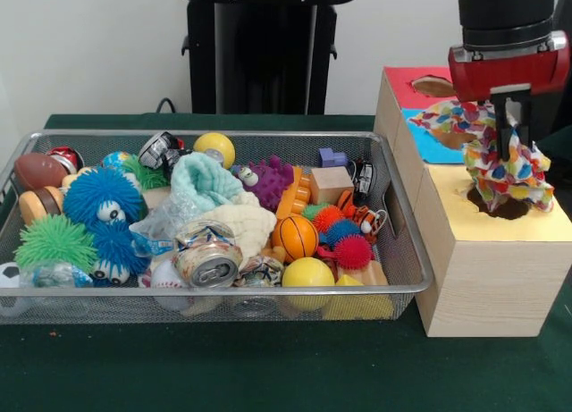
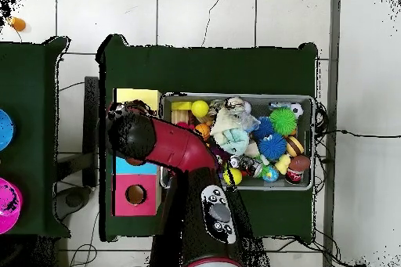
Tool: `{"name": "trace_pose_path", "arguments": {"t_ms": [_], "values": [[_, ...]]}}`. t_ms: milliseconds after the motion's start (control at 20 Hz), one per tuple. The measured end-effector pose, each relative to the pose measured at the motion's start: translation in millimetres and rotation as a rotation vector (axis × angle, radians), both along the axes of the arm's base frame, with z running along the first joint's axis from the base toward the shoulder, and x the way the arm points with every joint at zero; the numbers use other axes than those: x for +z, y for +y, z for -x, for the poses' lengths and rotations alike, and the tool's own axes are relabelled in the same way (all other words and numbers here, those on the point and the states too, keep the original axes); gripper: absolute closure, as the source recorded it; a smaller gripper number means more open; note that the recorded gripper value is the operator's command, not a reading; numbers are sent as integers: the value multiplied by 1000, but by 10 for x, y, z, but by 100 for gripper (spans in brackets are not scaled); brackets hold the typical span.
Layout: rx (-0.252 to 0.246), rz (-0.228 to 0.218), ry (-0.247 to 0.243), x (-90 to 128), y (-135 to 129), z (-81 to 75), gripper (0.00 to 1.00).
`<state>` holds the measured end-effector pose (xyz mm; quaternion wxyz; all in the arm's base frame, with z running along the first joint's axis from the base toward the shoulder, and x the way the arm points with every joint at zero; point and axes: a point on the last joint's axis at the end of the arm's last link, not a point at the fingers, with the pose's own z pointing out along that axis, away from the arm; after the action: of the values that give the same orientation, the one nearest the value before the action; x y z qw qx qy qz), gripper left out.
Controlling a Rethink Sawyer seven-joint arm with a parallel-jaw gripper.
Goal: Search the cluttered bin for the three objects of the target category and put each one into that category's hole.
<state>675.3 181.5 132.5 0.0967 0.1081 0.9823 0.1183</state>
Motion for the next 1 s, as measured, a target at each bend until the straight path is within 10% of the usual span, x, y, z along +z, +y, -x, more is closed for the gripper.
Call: {"name": "trace_pose_path", "arguments": {"t_ms": [1000], "values": [[7,50,35,-439,-90,18,100]]}}
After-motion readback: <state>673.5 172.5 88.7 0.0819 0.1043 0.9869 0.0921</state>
